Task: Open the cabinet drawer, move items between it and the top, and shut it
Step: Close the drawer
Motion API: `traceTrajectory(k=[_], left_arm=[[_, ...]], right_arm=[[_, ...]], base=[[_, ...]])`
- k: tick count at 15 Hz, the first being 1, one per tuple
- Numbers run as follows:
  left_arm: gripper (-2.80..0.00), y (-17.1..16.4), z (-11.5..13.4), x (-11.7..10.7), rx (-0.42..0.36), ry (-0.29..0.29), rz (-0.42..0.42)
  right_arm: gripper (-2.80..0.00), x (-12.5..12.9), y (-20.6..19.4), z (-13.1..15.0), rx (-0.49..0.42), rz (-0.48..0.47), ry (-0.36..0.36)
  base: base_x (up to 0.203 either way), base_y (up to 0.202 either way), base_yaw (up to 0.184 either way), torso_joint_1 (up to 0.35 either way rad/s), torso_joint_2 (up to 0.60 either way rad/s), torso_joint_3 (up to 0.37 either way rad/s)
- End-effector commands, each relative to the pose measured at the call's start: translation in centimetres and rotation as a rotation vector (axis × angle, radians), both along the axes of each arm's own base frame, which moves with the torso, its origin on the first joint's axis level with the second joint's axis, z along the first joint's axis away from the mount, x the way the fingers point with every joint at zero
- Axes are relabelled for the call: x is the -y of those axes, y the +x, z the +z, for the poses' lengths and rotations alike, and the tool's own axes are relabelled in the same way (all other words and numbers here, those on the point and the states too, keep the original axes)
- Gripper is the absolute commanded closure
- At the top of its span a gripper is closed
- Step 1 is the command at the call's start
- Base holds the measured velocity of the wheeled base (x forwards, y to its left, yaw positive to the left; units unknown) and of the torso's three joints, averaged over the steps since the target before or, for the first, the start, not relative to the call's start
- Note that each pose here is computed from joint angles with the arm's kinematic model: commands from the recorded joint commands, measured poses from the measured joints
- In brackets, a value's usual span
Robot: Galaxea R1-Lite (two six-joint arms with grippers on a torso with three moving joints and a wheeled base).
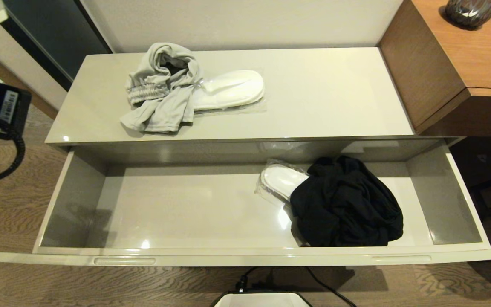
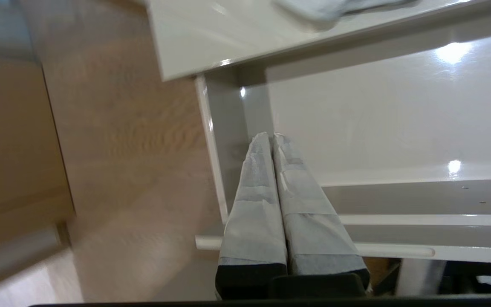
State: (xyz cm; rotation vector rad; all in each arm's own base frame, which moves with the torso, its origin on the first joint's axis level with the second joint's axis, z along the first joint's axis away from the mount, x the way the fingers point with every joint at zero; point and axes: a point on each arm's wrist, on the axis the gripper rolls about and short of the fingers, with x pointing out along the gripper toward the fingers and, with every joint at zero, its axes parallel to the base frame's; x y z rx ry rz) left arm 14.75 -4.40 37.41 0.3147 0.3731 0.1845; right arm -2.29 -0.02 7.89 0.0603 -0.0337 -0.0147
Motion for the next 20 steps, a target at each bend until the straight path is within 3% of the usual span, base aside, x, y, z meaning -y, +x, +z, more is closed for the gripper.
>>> traceTrajectory(k=[1, 5, 6, 8, 9, 12, 17, 20], left_arm=[[0.0, -3.7, 0.8, -2.1, 0.043, -0.075, 0.03], [0.0, -6.0, 0.3, -3.1, 0.004, -0.127, 0.032], [0.0, -6.8, -0.2, -3.5, -0.031, -0.168, 0.048], [0.0, -10.7, -2.9, -4.8, -0.192, -0.272, 0.172], [0.0, -12.1, -4.7, -4.9, -0.248, -0.297, 0.201], [0.0, -16.2, -10.3, -5.0, -0.326, -0.341, 0.206], [0.0, -22.4, -18.3, -5.2, -0.26, -0.345, 0.167], [0.0, -24.8, -22.0, -5.2, -0.161, -0.261, 0.155]], right_arm=[[0.0, 0.0, 0.0, 0.0, -0.001, 0.0, 0.0], [0.0, 0.0, 0.0, 0.0, -0.001, 0.0, 0.001], [0.0, 0.0, 0.0, 0.0, -0.001, 0.0, 0.0], [0.0, 0.0, 0.0, 0.0, -0.001, 0.0, 0.001], [0.0, 0.0, 0.0, 0.0, -0.001, 0.0, 0.001], [0.0, 0.0, 0.0, 0.0, -0.001, 0.0, 0.001], [0.0, 0.0, 0.0, 0.0, -0.001, 0.0, 0.001], [0.0, 0.0, 0.0, 0.0, -0.001, 0.0, 0.0]], base=[[0.0, 0.0, 0.0, 0.0, 0.0, 0.0], [0.0, 0.0, 0.0, 0.0, 0.0, 0.0], [0.0, 0.0, 0.0, 0.0, 0.0, 0.0], [0.0, 0.0, 0.0, 0.0, 0.0, 0.0], [0.0, 0.0, 0.0, 0.0, 0.0, 0.0], [0.0, 0.0, 0.0, 0.0, 0.0, 0.0], [0.0, 0.0, 0.0, 0.0, 0.0, 0.0], [0.0, 0.0, 0.0, 0.0, 0.0, 0.0]])
